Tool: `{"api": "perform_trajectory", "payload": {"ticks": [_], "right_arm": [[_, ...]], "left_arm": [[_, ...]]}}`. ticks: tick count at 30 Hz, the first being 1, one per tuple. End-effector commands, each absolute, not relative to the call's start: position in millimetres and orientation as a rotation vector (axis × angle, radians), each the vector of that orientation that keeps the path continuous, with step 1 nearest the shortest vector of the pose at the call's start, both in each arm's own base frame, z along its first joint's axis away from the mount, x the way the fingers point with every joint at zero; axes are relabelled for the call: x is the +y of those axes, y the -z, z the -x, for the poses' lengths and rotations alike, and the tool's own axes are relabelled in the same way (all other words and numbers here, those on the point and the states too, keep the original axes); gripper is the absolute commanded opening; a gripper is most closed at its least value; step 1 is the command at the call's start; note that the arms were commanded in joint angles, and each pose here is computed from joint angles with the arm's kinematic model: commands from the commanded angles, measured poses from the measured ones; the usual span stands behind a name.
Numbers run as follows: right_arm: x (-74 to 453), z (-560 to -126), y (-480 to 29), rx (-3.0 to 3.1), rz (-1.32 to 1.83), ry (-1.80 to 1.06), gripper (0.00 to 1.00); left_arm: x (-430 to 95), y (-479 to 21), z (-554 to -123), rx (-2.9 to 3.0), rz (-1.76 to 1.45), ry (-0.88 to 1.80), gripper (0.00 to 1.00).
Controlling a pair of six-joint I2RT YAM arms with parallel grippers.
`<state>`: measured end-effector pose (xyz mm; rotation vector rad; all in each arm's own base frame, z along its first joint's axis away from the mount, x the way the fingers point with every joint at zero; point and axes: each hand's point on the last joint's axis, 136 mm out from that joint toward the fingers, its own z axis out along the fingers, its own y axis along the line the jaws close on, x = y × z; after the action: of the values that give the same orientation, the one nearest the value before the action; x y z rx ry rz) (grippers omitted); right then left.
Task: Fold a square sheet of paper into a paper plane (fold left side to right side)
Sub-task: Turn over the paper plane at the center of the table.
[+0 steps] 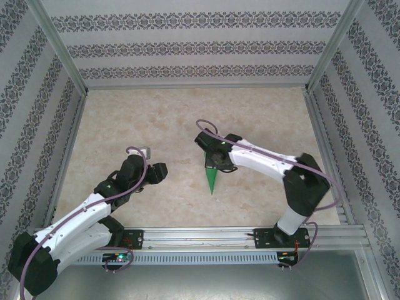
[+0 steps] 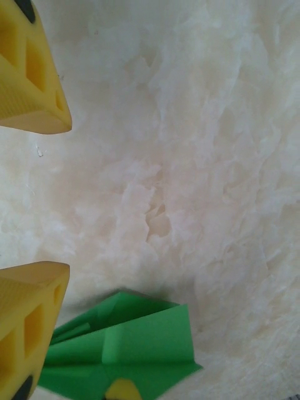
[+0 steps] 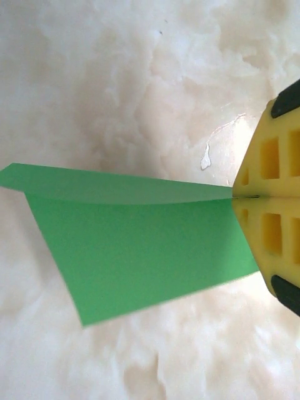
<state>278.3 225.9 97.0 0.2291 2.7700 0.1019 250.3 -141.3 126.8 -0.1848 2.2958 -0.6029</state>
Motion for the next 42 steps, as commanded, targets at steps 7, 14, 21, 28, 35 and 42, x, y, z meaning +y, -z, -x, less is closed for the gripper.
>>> {"api": "perform_trajectory", "payload": {"ticks": [7,14,21,28,35,42], "right_arm": [[249.6,-286.5,-161.7,2.484,0.01,-0.801,0.0],[264.5,-283.2,-180.4,2.346,0.135,-1.331,0.0],[278.9,-288.6,-157.9,2.27,0.135,-1.561,0.0],[290.0,-296.8,-103.4,2.331,0.099,-1.578,0.0],[289.0,-297.2,-61.3,2.404,0.045,-1.538,0.0],[284.3,-294.4,-40.2,2.459,0.011,-1.491,0.0]], "left_arm": [[-127.7,-167.0,-250.7,2.194,0.234,0.64,0.62],[-116.0,-187.0,-246.3,2.107,0.277,0.666,0.66],[-111.6,-198.1,-248.2,2.071,0.291,0.67,0.68],[-113.9,-199.5,-251.0,2.049,0.301,0.703,0.68],[-111.7,-190.3,-249.1,2.077,0.308,0.687,0.68],[-111.0,-185.2,-248.4,2.089,0.313,0.681,0.68]]}}
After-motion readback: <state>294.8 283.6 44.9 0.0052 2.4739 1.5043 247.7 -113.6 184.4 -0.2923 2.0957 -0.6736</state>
